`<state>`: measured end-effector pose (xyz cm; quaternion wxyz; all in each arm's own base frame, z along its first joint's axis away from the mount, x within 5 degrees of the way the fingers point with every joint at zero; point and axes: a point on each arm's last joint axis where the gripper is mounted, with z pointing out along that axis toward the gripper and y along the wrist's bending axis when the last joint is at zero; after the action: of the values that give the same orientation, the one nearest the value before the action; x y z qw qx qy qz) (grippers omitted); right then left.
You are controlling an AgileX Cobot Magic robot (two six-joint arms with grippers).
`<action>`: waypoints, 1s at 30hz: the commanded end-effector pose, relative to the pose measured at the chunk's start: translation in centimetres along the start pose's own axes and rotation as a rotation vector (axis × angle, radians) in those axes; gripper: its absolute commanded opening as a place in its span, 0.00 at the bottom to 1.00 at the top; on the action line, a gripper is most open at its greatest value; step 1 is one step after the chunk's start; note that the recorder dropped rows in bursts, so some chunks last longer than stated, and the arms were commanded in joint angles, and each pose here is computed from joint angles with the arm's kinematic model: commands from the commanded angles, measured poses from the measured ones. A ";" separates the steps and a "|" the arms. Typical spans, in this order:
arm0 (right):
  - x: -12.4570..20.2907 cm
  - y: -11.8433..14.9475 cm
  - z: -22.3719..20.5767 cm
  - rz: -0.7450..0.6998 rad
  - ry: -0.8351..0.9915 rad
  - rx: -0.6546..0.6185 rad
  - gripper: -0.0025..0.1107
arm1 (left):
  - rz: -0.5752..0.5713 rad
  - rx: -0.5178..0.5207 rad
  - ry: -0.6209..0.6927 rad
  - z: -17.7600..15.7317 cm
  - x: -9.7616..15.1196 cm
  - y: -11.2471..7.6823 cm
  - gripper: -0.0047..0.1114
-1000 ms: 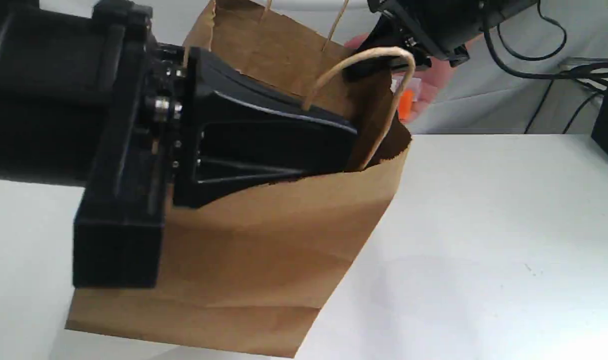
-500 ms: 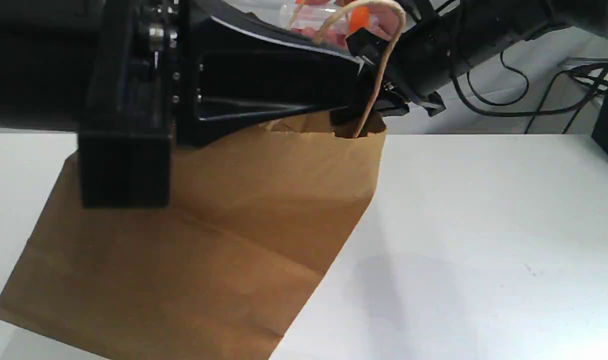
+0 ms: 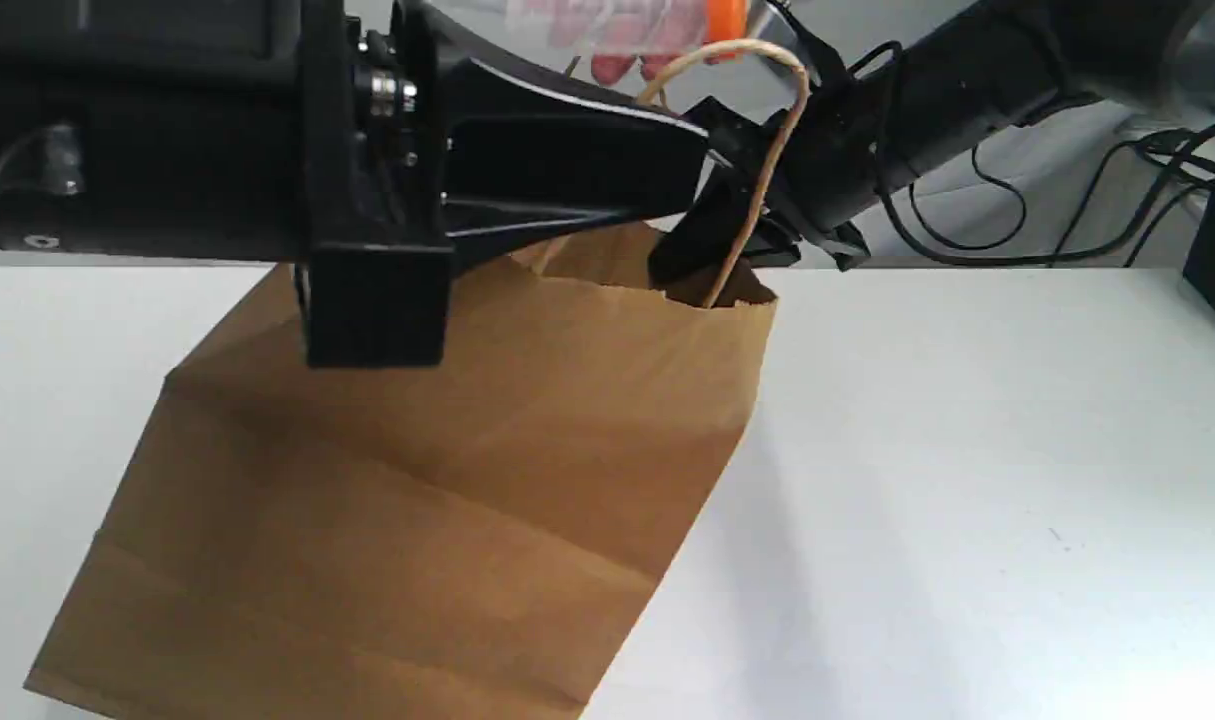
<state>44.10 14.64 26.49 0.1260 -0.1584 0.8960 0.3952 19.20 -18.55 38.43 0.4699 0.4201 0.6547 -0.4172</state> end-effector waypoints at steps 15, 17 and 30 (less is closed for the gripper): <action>-0.2 -0.3 -0.1 -0.004 -0.027 0.003 0.02 | -0.018 0.004 -0.025 -0.1 -0.5 -0.1 0.04; -0.2 -0.4 -0.2 -0.005 -0.026 0.009 0.02 | -0.018 0.004 -0.025 -0.1 -0.5 -0.1 0.04; -0.5 -0.5 -2.3 -0.024 -0.069 0.024 0.02 | 0.042 -0.054 0.018 -0.1 0.0 0.5 0.04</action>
<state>44.61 13.04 26.64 0.1404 -0.1474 0.8979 0.3904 19.49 -18.39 38.13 0.4769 0.4305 0.6608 -0.3881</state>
